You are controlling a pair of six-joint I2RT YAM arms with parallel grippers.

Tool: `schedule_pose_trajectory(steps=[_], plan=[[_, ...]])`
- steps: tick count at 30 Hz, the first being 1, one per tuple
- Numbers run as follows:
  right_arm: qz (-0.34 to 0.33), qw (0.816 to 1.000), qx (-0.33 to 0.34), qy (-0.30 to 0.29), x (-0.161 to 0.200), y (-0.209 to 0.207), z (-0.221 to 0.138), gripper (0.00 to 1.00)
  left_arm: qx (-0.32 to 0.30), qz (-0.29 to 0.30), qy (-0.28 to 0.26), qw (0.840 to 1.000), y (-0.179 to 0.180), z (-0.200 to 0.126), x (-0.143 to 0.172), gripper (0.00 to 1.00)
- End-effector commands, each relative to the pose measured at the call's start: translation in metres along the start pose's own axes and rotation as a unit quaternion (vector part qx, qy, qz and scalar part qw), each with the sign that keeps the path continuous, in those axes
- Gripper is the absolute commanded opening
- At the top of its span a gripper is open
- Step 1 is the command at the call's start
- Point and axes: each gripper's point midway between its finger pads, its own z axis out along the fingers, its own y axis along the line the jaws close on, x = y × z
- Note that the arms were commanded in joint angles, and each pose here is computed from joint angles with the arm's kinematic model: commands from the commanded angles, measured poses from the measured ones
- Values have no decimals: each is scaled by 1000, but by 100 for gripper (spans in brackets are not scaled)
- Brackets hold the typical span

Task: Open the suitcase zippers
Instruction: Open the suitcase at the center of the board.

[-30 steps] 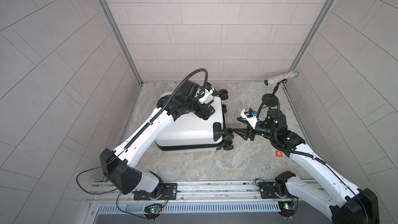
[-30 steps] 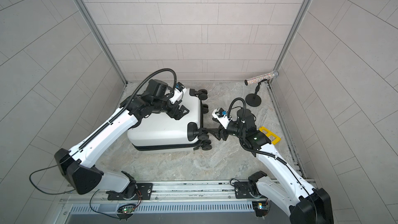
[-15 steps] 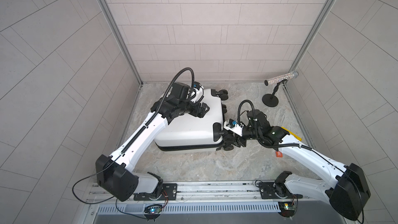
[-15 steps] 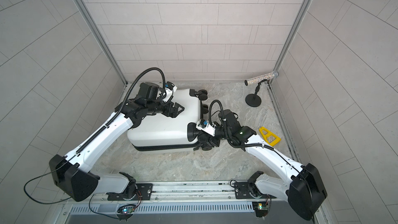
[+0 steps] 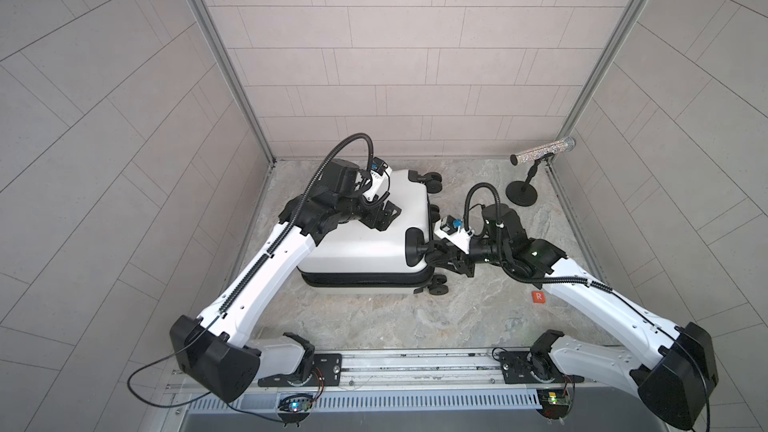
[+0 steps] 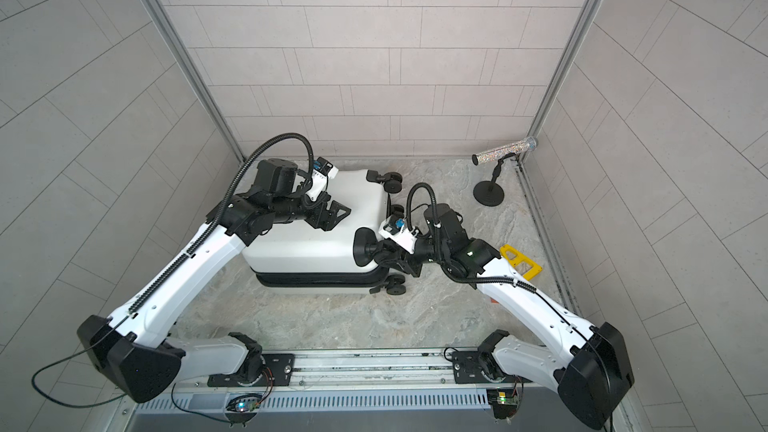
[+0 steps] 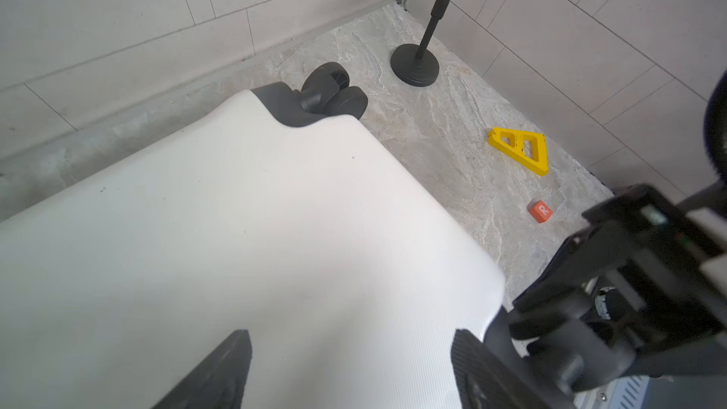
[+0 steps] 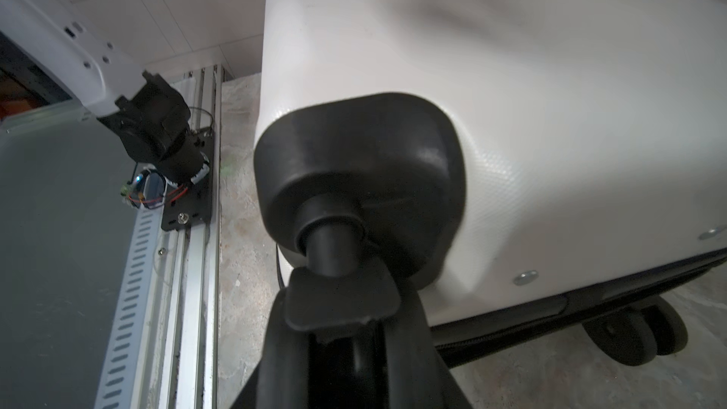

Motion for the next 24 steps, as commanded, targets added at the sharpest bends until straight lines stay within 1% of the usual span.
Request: schedule_pose_trajectory(steps=[1, 4, 7, 10, 13, 14, 17, 21, 24], plan=[[37, 981, 136, -133, -97, -58, -49, 0, -16, 95, -32, 995, -6, -35, -14, 83], [38, 977, 141, -155, -122, -66, -57, 0, -16, 160, -54, 985, -14, -50, -14, 81], [39, 977, 126, -169, -143, -73, -58, 0, -10, 227, -61, 972, -23, -63, -6, 79], [38, 977, 117, -174, -154, -81, -57, 0, 22, 306, -41, 951, -36, -67, 22, 75], [35, 975, 116, -184, -163, -87, -59, 0, 74, 379, -4, 923, -49, -66, 59, 71], [35, 974, 117, -189, -166, -90, -61, 0, 88, 393, 7, 915, -51, -64, 69, 71], [34, 973, 114, -200, -177, -93, -67, 0, 114, 403, 42, 907, -50, -53, 93, 71], [32, 971, 101, -213, -187, -93, -71, 0, 147, 441, 89, 881, -46, -34, 127, 69], [31, 971, 89, -220, -194, -91, -72, 0, 159, 467, 128, 860, -42, -17, 149, 69]])
